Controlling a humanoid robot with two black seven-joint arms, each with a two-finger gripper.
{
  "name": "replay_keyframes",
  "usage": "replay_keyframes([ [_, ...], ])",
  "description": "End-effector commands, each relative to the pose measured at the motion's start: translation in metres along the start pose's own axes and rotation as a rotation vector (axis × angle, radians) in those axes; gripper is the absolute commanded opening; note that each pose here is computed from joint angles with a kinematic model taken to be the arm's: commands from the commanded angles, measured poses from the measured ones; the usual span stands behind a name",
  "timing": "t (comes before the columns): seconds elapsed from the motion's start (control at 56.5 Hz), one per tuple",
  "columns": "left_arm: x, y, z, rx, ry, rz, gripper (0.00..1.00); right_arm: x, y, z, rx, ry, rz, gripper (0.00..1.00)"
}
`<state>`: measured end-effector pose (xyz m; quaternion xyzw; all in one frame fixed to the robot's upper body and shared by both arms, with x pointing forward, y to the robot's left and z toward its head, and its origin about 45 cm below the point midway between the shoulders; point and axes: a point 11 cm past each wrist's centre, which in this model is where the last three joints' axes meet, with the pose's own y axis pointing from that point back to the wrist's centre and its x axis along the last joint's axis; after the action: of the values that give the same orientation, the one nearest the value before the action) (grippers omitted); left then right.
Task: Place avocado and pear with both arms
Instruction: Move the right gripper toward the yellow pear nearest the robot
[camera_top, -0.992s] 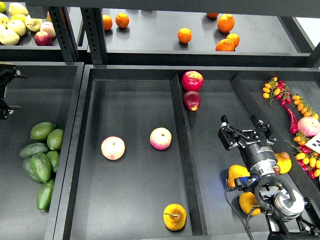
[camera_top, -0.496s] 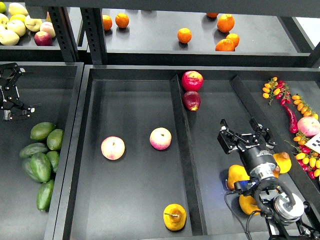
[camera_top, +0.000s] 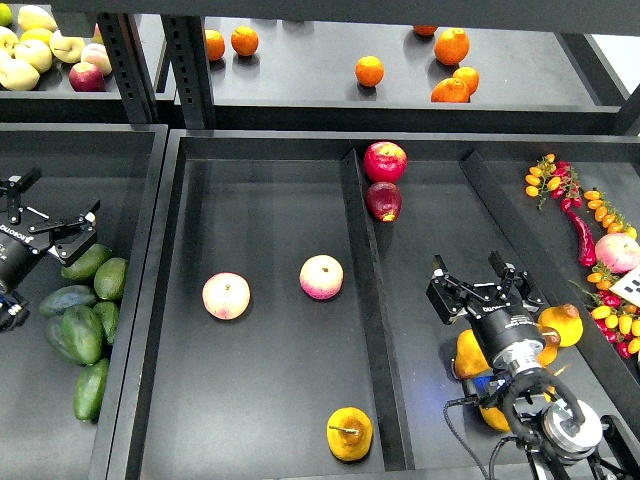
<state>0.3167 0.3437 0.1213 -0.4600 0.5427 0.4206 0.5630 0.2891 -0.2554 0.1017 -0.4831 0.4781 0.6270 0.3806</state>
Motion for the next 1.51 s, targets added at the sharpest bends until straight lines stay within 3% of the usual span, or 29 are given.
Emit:
replay_keyframes([
  [0.0,0.007,0.007,-0.029,0.0,0.071,-0.022,0.99,-0.002,0.002,-0.005,-0.054,0.075,0.02,1.0],
  [0.089,0.011,0.015,-0.029,-0.005,0.073,-0.007,0.99,-0.008,0.001,-0.007,-0.137,0.144,0.032,1.0],
  [0.106,0.016,0.022,-0.029,-0.01,0.076,0.01,0.99,-0.012,0.0,-0.004,-0.229,0.207,0.048,1.0],
  [0.283,0.025,0.034,-0.03,-0.014,0.075,0.043,0.99,-0.033,-0.008,0.012,-0.51,0.388,0.08,1.0],
  [0.478,0.032,0.041,-0.035,-0.001,0.076,0.069,0.99,-0.047,-0.025,0.048,-0.672,0.524,0.078,1.0],
  [0.921,0.039,0.046,-0.038,0.007,0.073,0.094,0.99,-0.052,-0.032,0.068,-0.92,0.917,0.18,1.0],
  [1.24,0.047,0.053,-0.045,0.034,0.056,0.13,0.99,0.009,0.005,0.069,-1.105,1.061,0.356,1.0],
  [1.488,0.049,0.058,-0.046,0.033,0.058,0.138,0.99,0.036,0.026,0.069,-1.161,1.05,0.419,1.0],
])
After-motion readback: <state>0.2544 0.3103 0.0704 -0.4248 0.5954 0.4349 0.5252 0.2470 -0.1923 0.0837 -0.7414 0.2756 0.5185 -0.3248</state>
